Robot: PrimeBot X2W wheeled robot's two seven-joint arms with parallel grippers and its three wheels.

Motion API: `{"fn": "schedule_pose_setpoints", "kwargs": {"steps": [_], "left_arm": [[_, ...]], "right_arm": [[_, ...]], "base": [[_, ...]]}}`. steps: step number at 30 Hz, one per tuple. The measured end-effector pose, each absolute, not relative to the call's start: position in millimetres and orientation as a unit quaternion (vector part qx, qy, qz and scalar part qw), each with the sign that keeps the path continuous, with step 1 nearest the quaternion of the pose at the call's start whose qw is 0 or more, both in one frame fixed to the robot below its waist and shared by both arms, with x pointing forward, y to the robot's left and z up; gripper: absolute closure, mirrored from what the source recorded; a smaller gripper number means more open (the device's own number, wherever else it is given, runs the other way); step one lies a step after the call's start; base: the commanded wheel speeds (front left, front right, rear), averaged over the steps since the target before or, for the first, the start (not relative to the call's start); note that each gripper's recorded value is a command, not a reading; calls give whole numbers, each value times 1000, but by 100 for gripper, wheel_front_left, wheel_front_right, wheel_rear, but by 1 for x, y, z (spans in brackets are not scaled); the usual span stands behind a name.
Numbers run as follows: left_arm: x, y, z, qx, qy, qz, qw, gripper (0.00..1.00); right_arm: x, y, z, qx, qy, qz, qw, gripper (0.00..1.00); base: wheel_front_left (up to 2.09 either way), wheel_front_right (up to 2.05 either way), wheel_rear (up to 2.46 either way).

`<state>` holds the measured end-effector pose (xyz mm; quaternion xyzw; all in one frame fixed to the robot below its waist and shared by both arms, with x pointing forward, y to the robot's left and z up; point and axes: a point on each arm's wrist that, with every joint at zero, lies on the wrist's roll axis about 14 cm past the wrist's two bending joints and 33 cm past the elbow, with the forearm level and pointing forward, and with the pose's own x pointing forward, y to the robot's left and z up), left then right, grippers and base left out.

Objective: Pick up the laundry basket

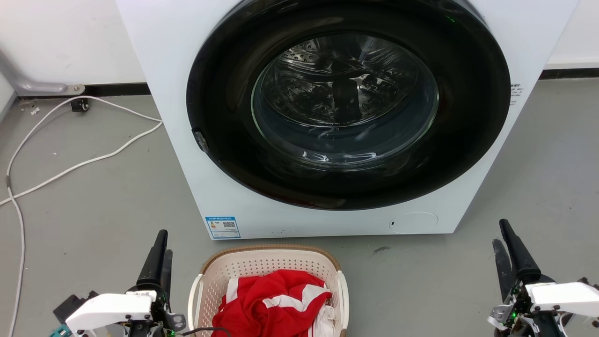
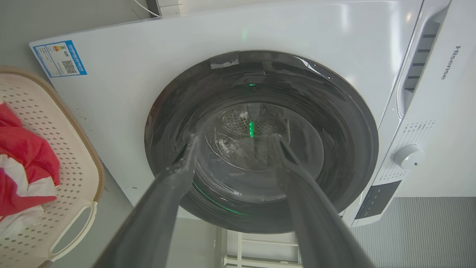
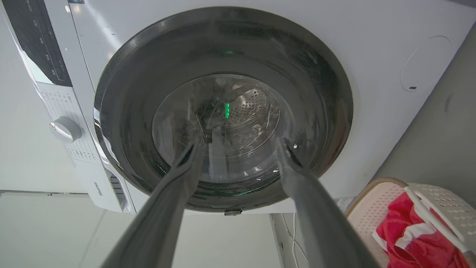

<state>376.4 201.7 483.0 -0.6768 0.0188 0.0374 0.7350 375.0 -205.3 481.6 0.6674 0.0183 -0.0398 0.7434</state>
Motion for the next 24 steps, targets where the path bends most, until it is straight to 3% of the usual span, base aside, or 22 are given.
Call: {"fn": "schedule_pose_setpoints", "kwargs": {"steps": [4,5,19,24], "left_arm": [[378,205,488,-649,12,39,760,0],[379,205,492,-627,10,40,778,0],[383,193,507,-489,6,33,872,0],[382,192,509,-451,3,35,892,0]], "right_arm": [[377,-205,490,630,10,-32,775,0],[378,-204,495,604,5,-27,797,0],[377,-188,513,436,-7,7,900,0],[375,-185,514,396,-10,11,918,0]], "base": [[0,0,0],[0,0,0],[0,0,0],[0,0,0]]}}
